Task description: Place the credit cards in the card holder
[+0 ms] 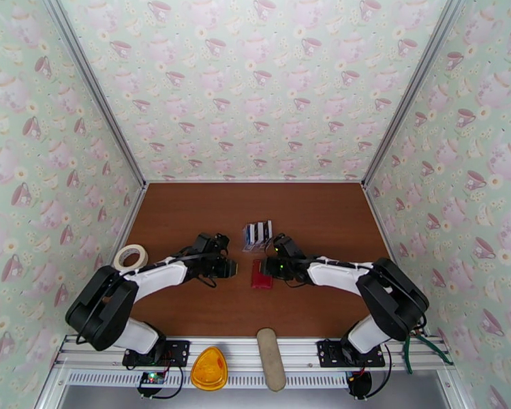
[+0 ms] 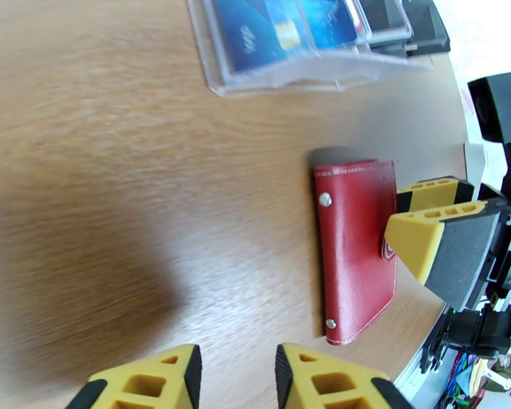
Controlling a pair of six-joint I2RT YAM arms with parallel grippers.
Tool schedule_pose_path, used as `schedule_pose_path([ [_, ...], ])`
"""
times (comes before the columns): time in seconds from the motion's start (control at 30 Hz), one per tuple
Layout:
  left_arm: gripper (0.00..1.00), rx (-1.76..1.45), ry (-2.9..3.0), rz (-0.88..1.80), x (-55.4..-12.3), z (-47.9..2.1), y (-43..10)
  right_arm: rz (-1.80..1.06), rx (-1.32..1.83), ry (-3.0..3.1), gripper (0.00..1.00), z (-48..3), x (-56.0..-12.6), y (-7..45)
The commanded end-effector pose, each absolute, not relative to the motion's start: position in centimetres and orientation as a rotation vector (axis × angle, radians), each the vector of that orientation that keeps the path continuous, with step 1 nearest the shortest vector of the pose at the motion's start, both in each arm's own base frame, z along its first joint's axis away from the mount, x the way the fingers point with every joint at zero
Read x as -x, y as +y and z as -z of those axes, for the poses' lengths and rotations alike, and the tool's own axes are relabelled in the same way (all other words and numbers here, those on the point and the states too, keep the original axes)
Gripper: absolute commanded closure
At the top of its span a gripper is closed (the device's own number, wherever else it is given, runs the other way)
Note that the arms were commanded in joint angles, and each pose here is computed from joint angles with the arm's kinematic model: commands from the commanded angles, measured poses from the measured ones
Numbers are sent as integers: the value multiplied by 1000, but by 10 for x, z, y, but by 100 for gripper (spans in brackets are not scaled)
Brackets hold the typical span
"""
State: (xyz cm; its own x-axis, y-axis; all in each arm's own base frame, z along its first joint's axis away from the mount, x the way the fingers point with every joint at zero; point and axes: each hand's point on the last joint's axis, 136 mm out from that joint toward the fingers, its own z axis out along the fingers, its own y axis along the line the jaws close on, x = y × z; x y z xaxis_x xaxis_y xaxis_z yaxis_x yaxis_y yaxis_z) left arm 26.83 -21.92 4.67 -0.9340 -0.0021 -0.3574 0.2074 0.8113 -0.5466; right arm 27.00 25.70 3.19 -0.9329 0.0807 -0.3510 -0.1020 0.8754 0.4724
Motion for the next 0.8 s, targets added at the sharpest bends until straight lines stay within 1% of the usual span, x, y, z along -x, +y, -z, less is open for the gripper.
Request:
schedule_pose_path([
  [0.0,63,-142,2625,822,-272,-51,-208,-736,70,2652,46,-44,-277,268],
  [0.13,61,-108,2598,780,-276,-59,-196,-667,83,2639,44,-53,-279,258],
  [0.23,58,-79,2566,753,-281,-70,-187,-621,75,2624,35,-62,-282,245],
  [0.33,52,-48,2539,733,-287,-80,-179,-593,60,2610,31,-72,-285,231],
  [0.4,47,-27,2520,724,-292,-87,-175,-577,50,2599,30,-78,-286,223],
  [0.53,42,19,2487,711,-301,-99,-167,-542,27,2560,28,-93,-292,204],
  [0.6,36,40,2466,704,-306,-106,-164,-520,9,2534,22,-102,-296,192],
  [0.63,31,52,2456,704,-308,-109,-161,-506,-4,2522,19,-107,-298,185],
  [0.77,5,104,2421,698,-319,-121,-151,-458,-64,2475,7,-126,-307,156],
])
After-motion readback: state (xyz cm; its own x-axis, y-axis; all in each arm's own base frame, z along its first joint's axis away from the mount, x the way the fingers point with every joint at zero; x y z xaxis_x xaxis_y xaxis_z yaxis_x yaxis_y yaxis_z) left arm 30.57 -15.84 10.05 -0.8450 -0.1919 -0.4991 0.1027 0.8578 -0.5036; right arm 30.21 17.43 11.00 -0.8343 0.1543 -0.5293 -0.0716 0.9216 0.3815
